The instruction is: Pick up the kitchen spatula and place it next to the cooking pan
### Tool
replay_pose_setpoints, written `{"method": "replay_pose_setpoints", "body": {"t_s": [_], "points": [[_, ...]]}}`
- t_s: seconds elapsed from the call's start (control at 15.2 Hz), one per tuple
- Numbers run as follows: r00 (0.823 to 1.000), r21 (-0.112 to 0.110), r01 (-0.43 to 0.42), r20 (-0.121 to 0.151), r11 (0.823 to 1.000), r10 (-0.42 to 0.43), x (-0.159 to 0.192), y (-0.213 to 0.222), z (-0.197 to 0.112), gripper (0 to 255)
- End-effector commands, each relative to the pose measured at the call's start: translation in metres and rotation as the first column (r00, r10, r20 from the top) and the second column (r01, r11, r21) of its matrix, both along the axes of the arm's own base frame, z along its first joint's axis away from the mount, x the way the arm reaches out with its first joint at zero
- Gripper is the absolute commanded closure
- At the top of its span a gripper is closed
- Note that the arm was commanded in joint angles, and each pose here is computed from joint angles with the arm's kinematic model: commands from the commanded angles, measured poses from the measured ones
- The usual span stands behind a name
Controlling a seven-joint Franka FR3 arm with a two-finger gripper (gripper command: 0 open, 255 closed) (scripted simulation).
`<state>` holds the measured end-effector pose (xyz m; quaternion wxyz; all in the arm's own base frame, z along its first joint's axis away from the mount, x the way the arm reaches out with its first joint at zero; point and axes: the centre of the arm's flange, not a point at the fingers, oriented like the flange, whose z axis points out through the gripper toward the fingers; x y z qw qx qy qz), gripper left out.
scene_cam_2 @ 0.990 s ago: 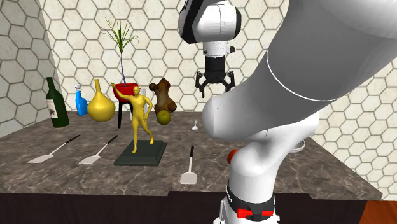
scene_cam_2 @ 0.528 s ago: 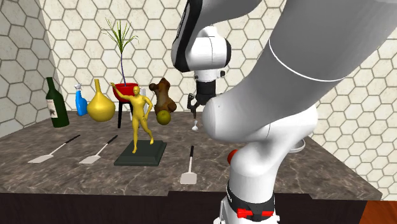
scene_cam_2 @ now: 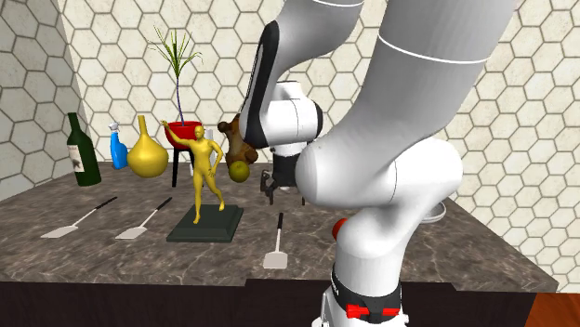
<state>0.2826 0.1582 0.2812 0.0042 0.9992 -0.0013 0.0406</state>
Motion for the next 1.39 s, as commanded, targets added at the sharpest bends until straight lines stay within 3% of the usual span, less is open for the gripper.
{"method": "replay_pose_setpoints", "body": {"t_s": [0.0,0.2,0.66,1.19,1.25,1.32], "points": [[1.0,0.005,-0.004,-0.005,1.0,0.004,-0.003,0.012,-0.024,0],[1.0,0.009,-0.008,-0.015,1.0,0.009,-0.007,0.025,-0.056,0],[1.0,0.009,-0.008,-0.015,1.0,0.009,-0.005,0.025,-0.093,0],[1.0,0.009,-0.008,-0.015,1.0,0.009,-0.005,0.025,-0.096,0],[1.0,0.009,-0.008,-0.015,1.0,0.009,-0.005,0.025,-0.096,255],[1.0,0.009,-0.008,-0.015,1.0,0.009,-0.005,0.025,-0.096,255]]}}
